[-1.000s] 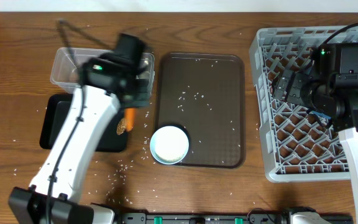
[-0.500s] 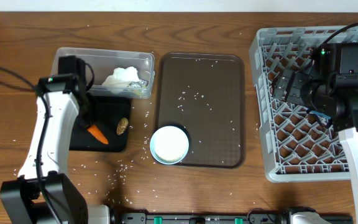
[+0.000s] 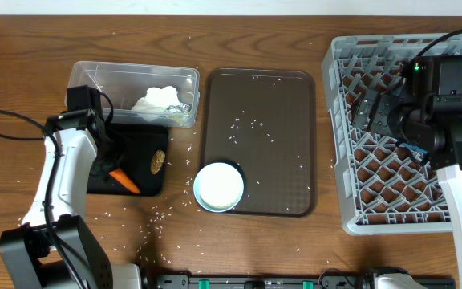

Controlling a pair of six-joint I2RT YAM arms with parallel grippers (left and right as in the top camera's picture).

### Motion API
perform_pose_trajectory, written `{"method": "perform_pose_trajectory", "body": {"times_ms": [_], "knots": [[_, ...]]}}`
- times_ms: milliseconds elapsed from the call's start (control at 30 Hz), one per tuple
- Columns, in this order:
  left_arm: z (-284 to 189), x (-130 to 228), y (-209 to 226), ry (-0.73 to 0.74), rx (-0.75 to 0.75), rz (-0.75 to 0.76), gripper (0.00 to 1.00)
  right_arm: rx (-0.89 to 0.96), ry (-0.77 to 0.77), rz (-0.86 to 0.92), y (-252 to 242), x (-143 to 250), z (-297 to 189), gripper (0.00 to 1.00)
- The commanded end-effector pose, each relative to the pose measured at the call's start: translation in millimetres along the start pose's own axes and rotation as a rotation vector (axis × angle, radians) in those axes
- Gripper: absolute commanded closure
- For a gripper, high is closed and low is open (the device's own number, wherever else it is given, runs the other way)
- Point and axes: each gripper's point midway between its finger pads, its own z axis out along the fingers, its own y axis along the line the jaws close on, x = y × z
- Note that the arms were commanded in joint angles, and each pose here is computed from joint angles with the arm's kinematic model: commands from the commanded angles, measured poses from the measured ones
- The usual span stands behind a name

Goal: Sort waste into correct bins and load items into the dishwasher rack
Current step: 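Reach the left gripper to the white rice bowl and grasp its rim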

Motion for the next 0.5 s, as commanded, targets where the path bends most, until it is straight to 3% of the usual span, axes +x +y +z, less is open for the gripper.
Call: {"method": "perform_pose_trajectory", "body": {"times_ms": [0, 133, 267, 467], "knots": [[-18, 14, -23, 0.047, 0.141, 0.178, 0.35, -0.001, -0.013, 0.020, -3, -3, -4, 0.01], [-48, 37, -53, 0.003, 0.270, 0.501, 0.35, -0.007, -0.029, 0.021, -1, -7, -4, 0.01], [-73, 84, -74, -0.038, 0.344, 0.843, 0.34, -0.015, -0.051, 0.036, 0, -13, -4, 0.01], [-68, 150, -77, 0.048, 0.322, 1.117, 0.33, -0.008, -0.067, 0.074, -1, -17, -4, 0.01]]}}
